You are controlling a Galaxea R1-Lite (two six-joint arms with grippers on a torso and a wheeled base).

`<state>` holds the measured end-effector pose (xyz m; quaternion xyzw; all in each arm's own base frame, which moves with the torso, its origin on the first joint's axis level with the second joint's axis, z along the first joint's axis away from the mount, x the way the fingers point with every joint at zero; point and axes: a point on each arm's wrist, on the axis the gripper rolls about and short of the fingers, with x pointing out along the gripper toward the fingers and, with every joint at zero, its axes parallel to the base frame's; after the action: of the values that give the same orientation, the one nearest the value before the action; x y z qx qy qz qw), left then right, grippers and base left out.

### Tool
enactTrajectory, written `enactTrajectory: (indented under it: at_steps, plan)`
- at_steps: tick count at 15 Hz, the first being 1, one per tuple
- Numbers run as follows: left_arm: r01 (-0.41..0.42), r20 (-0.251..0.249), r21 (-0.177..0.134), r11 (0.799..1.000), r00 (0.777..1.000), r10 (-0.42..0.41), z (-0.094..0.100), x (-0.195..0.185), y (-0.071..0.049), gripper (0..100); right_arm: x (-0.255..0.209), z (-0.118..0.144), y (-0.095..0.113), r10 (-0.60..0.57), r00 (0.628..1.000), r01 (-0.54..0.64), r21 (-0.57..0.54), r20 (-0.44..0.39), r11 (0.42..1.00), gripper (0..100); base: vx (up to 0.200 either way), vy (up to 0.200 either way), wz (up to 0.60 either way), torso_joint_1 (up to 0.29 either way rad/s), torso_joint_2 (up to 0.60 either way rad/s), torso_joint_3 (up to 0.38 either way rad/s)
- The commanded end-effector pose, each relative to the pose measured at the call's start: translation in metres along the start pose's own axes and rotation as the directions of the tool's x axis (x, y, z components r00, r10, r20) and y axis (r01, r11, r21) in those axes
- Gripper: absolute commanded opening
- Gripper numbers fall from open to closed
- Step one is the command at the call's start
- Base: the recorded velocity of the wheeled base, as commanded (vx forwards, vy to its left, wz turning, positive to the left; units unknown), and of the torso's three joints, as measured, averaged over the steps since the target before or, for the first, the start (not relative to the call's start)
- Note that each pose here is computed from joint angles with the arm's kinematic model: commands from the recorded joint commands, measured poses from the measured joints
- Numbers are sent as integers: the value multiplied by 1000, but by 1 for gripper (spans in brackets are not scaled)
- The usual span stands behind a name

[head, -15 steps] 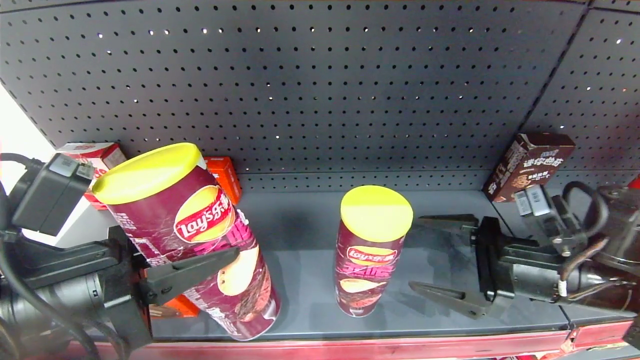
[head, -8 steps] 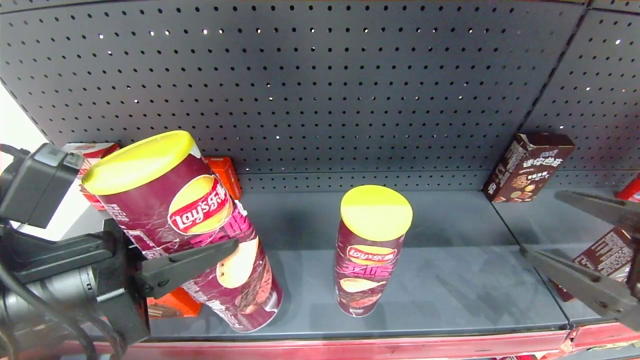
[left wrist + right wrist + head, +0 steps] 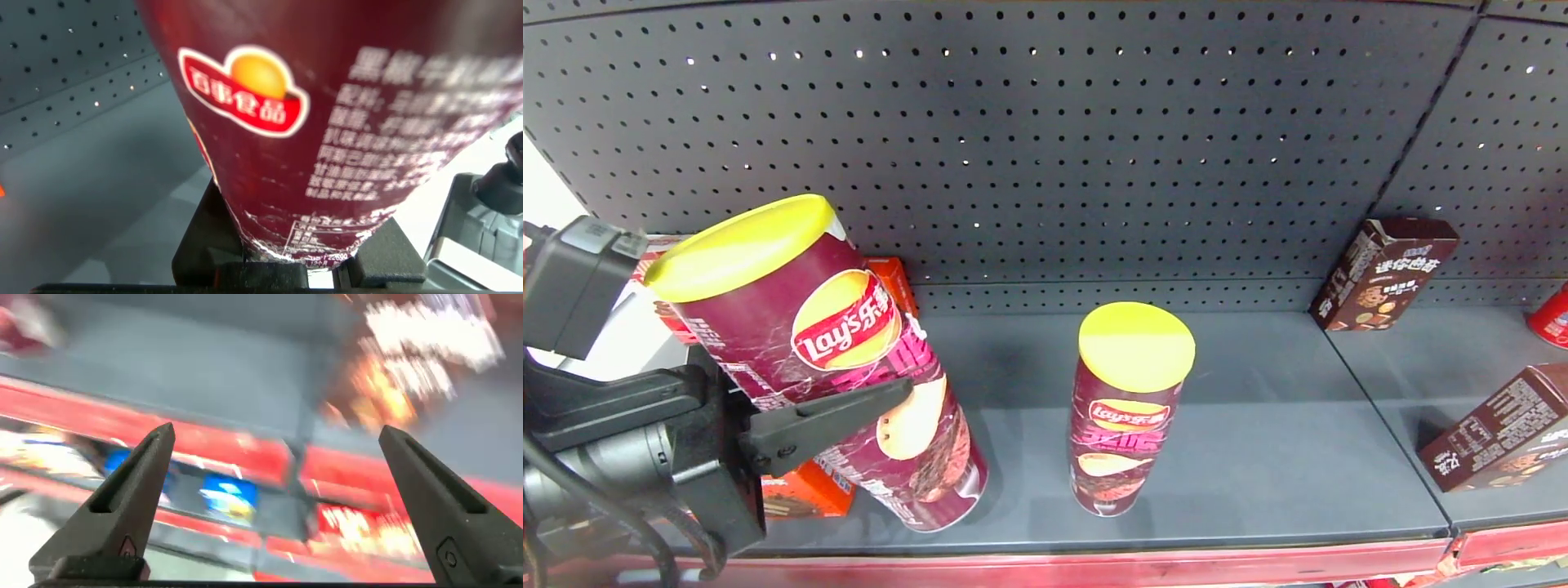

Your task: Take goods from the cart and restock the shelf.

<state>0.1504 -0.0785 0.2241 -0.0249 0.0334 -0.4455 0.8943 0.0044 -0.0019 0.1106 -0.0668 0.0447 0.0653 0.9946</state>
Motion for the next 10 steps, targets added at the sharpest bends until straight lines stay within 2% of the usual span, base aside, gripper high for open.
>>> enactTrajectory:
  at_steps: [1,4,7,8,10]
  plan:
    - [3,-2,-1,1000,1000,-3,-1,0,-1,0,-17,-28,3,-151,988,151,26,21,988,100,0,0,0,0,0,0]
    - [4,-2,-1,1000,1000,-4,-1,0,-1,0,-18,-27,2,-220,975,219,42,38,975,100,0,0,0,0,0,0]
    - [4,-2,-1,1000,1000,-4,-1,0,-1,0,-18,-27,2,-213,976,211,35,37,977,100,0,0,0,0,0,0]
    - [4,-3,-2,1000,1000,-4,-1,0,-1,0,-18,-27,3,-181,983,180,35,40,983,100,0,0,0,0,0,0]
    - [4,0,1,1000,1000,-4,-1,0,-1,0,-17,-26,7,28,997,-30,33,65,999,100,0,0,0,0,0,0]
